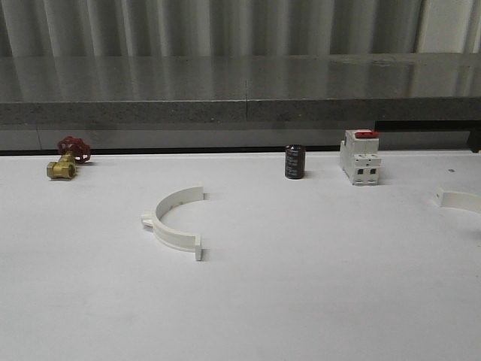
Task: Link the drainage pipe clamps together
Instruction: 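Lower the right gripper onto the other white half-clamp and grasp its end, then carry the half-clamp with the right gripper and join it to the placed half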
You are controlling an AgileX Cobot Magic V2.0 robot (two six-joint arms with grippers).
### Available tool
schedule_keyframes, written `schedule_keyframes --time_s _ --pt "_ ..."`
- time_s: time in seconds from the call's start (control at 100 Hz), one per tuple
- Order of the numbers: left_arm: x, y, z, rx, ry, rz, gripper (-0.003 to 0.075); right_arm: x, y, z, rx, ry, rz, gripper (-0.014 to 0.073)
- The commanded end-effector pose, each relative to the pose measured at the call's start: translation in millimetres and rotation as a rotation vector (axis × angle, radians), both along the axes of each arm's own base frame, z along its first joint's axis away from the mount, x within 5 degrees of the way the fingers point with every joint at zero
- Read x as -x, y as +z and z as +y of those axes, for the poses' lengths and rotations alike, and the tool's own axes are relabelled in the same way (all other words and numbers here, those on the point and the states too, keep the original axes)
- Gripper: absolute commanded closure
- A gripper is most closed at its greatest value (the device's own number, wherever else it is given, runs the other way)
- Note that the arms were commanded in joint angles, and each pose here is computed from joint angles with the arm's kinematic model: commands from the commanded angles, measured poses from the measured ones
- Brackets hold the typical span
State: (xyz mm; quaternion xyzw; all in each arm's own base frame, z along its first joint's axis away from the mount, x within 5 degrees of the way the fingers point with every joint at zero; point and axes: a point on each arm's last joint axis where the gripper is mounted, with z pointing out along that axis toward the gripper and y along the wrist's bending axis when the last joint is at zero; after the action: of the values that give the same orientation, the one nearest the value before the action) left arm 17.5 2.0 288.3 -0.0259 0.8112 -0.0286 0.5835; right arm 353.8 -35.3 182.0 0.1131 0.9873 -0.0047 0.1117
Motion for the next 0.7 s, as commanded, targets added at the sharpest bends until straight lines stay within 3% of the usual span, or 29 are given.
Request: schedule_keyframes --time_s 0.0,0.15,0.3,0.37,0.54,0.69 --pt "-1.5 12.9 -0.1 0.002 0.002 -0.078 0.0741 -9.6 13.6 -7.4 0.021 -0.001 -0.060 0.0198" --pt "-1.5 12.9 -0.1 0.002 0.002 -0.078 0.0741 -15.6 4.3 -9.1 0.019 -0.003 -0.042 0.0221" --pt "-1.5 12.9 -0.1 0.002 0.002 -0.078 0.0741 -15.9 4.2 -9.1 0.019 -0.003 -0.043 0.0459" --pt "-1.5 12.9 -0.1 0.002 0.002 -0.078 0.0741 -15.9 4.5 -9.1 0.019 -0.003 -0.044 0.0529" --pt "-1.5 12.9 -0.1 0.002 0.002 -0.078 0.0741 -11.9 8.0 -7.9 0.006 -0.016 0.002 0.0533" --pt "-1.5 12.9 -0.1 0.002 0.002 -0.078 0.0741 -8.5 25.2 3.7 -0.006 -0.029 -0.036 0.0533"
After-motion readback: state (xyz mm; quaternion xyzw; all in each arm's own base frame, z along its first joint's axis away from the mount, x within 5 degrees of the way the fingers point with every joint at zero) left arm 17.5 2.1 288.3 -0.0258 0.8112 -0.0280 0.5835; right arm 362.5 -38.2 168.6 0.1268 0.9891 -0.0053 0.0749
